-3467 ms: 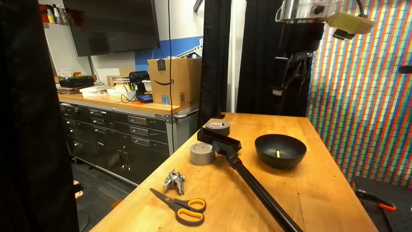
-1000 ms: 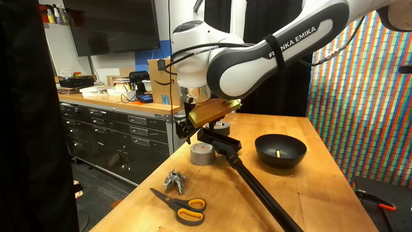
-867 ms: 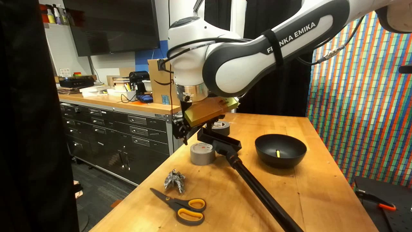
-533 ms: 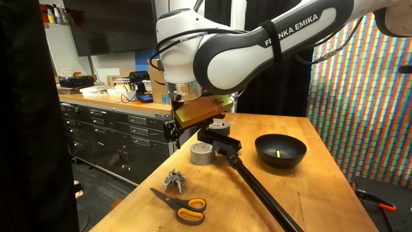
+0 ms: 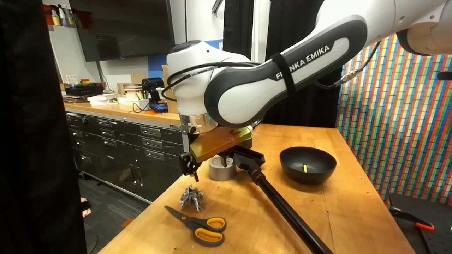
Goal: Put the masking tape in the bowl
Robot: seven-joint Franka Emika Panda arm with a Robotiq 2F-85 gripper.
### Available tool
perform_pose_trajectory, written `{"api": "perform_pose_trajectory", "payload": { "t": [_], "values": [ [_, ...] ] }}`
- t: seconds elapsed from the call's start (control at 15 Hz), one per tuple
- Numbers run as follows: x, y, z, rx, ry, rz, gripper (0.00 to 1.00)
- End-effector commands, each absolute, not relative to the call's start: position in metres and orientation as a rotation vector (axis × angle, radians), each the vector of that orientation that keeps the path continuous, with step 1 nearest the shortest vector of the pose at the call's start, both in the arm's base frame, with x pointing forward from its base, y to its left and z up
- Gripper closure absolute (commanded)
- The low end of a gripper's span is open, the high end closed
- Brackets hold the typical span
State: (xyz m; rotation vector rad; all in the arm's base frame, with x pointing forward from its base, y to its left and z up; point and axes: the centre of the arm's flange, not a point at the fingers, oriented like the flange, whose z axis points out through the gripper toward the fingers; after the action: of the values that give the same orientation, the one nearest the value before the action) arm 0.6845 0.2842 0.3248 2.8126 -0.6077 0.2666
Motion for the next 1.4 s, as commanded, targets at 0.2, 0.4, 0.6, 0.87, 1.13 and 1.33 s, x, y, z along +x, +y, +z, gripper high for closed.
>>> {"api": "perform_pose_trajectory", "payload": {
  "t": [0.2, 0.4, 0.6, 0.87, 1.13, 1.33],
  "values": [
    [0.712, 0.246, 0.301, 2.799, -0.57, 0.288, 0.0],
    [0.718, 0.224, 0.299, 2.792, -0.541, 0.296, 0.0],
    [0.722, 0.214, 0.299, 2.785, -0.517, 0.3, 0.0],
    [0.724, 0.207, 0.296, 2.789, -0.493, 0.282, 0.0],
    [0.724, 0.208, 0.292, 2.803, -0.483, 0.253, 0.0],
    [0.723, 0.211, 0.29, 2.82, -0.497, 0.218, 0.0]
  ]
}}
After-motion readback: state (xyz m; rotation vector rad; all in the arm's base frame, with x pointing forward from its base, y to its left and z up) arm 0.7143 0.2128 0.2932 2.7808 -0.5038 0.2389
